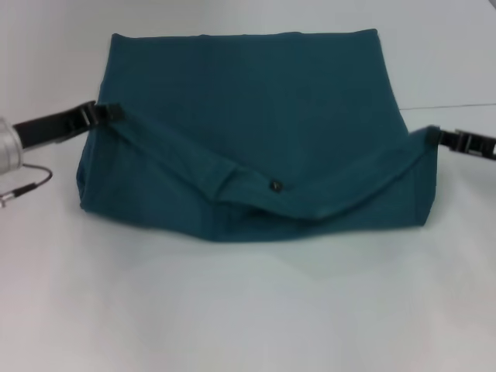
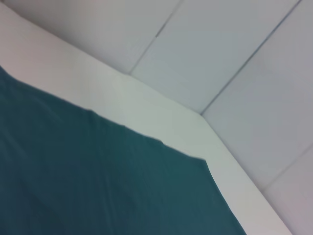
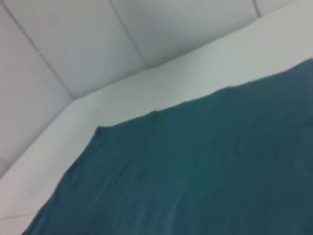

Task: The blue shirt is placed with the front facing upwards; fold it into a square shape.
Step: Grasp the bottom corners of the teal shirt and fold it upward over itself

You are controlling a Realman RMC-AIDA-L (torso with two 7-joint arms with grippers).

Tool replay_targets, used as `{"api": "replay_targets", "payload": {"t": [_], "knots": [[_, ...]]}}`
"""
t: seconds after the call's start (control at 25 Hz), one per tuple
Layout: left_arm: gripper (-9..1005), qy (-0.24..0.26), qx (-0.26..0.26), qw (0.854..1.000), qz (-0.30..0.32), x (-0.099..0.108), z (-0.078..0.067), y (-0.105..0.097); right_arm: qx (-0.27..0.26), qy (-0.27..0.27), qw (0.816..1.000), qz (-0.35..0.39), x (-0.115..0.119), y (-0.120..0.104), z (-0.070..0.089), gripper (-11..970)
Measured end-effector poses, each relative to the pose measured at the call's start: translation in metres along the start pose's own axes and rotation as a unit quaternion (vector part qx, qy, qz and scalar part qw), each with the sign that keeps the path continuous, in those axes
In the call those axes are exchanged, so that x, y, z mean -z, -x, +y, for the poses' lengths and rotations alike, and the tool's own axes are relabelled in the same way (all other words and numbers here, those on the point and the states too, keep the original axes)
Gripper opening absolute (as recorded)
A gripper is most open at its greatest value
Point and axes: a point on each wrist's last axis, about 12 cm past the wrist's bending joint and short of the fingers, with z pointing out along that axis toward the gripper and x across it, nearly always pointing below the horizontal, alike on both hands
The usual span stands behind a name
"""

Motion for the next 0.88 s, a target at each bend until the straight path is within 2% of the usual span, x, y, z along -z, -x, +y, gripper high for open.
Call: {"api": "replay_targets", "payload": {"t": [0.36, 0.6, 0.76, 0.88], "knots": [[21, 0.006, -0.007, 0.999, -0.051, -0.030, -0.018, 0.016, 0.050, -0.048, 0.997, -0.027, -0.028, 0.035, 0.009, 30], [23, 0.003, -0.006, 0.997, -0.072, -0.041, -0.029, 0.025, 0.068, -0.058, 0.995, -0.034, -0.035, 0.055, 0.014, 30], [21, 0.009, -0.002, 0.996, -0.084, -0.044, -0.031, 0.029, 0.069, -0.069, 0.994, -0.040, -0.035, 0.062, 0.012, 30], [21, 0.022, 0.000, 0.996, -0.089, -0.047, -0.030, 0.025, 0.066, -0.080, 0.994, -0.038, -0.039, 0.059, 0.011, 30]]}}
